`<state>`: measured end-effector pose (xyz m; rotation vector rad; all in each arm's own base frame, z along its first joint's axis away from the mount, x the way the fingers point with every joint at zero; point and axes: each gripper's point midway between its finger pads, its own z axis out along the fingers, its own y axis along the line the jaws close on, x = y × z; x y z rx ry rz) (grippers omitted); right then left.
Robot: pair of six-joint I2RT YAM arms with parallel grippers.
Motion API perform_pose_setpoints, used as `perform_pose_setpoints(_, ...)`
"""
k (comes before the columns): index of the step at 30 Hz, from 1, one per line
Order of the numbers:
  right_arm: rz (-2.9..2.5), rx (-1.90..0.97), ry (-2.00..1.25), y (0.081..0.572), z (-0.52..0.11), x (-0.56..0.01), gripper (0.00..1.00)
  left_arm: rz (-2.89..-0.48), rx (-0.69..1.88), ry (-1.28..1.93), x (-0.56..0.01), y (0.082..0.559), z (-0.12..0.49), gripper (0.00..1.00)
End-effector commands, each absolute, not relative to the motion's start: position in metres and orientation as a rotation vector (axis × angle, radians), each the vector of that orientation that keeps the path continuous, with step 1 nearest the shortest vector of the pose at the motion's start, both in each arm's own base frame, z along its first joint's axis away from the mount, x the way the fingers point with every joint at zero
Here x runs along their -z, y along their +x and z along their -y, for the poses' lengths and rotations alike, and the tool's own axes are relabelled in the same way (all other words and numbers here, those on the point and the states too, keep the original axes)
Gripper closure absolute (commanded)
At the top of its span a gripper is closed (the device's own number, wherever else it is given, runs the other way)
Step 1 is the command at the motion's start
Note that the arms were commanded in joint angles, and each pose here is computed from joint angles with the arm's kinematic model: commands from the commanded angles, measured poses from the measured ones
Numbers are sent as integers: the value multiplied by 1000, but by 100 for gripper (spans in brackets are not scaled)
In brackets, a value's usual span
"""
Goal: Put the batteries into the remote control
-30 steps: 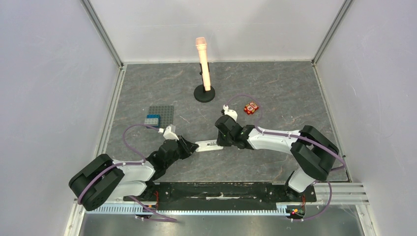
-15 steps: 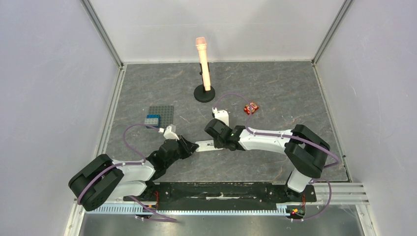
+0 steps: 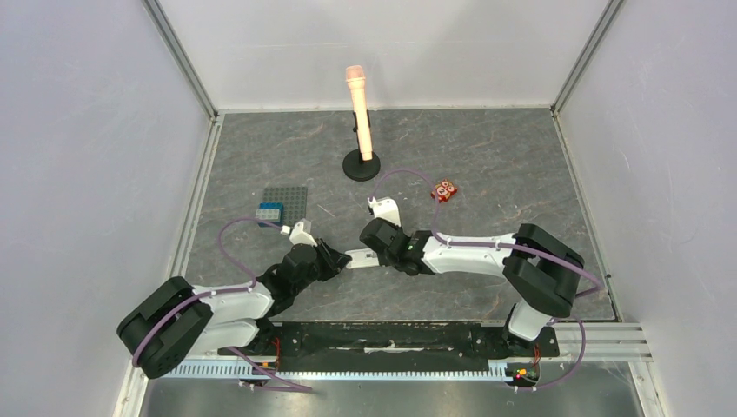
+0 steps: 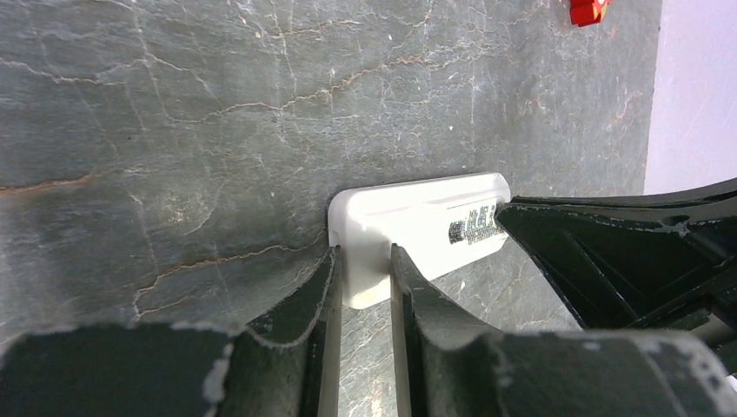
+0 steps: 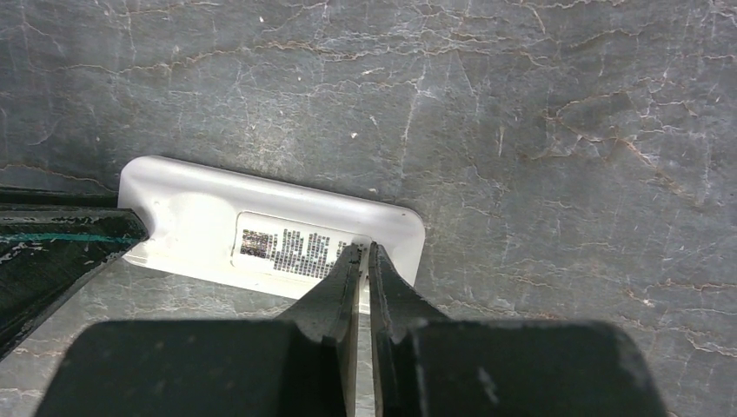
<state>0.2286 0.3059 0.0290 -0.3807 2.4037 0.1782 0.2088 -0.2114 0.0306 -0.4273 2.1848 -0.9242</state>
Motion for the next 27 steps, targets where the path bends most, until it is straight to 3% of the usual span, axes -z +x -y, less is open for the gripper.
perform_pose_setpoints(1, -2757, -56, -627, 144, -264, 62, 92, -2087, 1346, -266, -102, 190, 272, 85)
perform_pose_setpoints(16, -2636, -138, -468, 180, -304, 0, 72, -2138, 1192, -246, -90, 192, 257, 81)
perform_pose_setpoints(20, -2598, -156, -422, 192, -314, -26, 71, -2183, 1110, -272, -76, 194, 249, 79)
perform_pose_setpoints(24, -2567, -189, -378, 203, -318, -47, 79, -2212, 1061, -297, -67, 195, 244, 78)
perform_pose_setpoints(27, -2553, -204, -377, 208, -321, -58, 80, -2234, 1016, -304, -62, 196, 240, 78)
